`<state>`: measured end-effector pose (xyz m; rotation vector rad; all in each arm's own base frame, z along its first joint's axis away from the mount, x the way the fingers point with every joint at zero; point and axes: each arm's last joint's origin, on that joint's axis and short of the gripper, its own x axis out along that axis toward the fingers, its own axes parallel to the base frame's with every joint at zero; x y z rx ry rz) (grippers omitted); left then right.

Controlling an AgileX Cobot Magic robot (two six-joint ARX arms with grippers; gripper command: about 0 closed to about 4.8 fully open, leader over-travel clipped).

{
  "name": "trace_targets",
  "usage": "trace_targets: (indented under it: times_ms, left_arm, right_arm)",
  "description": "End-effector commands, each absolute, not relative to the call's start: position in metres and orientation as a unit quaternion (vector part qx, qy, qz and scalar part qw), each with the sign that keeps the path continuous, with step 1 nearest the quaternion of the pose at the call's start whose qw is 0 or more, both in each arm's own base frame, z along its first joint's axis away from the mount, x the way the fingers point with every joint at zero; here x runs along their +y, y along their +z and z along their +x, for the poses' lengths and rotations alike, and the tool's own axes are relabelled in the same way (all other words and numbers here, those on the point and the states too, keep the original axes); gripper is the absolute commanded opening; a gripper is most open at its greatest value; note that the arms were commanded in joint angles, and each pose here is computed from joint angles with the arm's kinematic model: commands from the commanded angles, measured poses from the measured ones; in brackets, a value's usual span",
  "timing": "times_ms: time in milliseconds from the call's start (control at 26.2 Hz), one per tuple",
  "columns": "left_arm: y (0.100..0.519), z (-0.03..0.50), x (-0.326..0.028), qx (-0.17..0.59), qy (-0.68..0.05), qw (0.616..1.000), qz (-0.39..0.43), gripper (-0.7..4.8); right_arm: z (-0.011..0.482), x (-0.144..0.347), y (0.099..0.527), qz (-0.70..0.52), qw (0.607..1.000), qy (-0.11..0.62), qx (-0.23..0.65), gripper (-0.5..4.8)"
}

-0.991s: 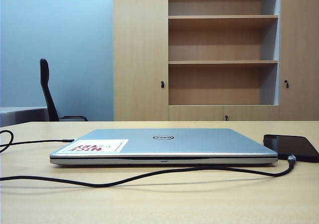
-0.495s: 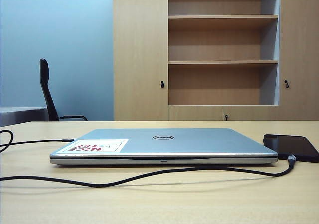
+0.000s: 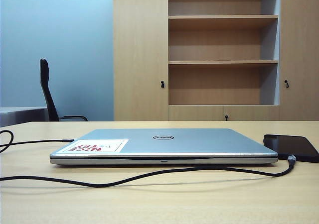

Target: Pick up the charging cable and the phone, plug the charging cable into the charging port on the phone, and finally place them back on the table.

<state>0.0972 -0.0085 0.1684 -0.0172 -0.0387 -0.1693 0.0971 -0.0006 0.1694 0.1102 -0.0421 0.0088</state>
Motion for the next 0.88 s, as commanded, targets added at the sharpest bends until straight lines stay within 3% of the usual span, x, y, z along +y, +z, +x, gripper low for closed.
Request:
trace_targets:
  times_ms: [38, 877]
  left_arm:
    - [0.1694, 0.0972, -0.0087, -0.025, -0.086, 0.996, -0.007, -0.06]
    - [0.1695, 0.0972, -0.0087, -0.025, -0.086, 0.996, -0.006, -0.06]
  right_arm:
    - [0.0971, -0.0017, 0.1699, 0.054, 0.998, -0.012, -0.029, 0.22]
    - [0.0971, -0.0025, 0.1699, 0.054, 0.998, -0.028, -0.029, 0.22]
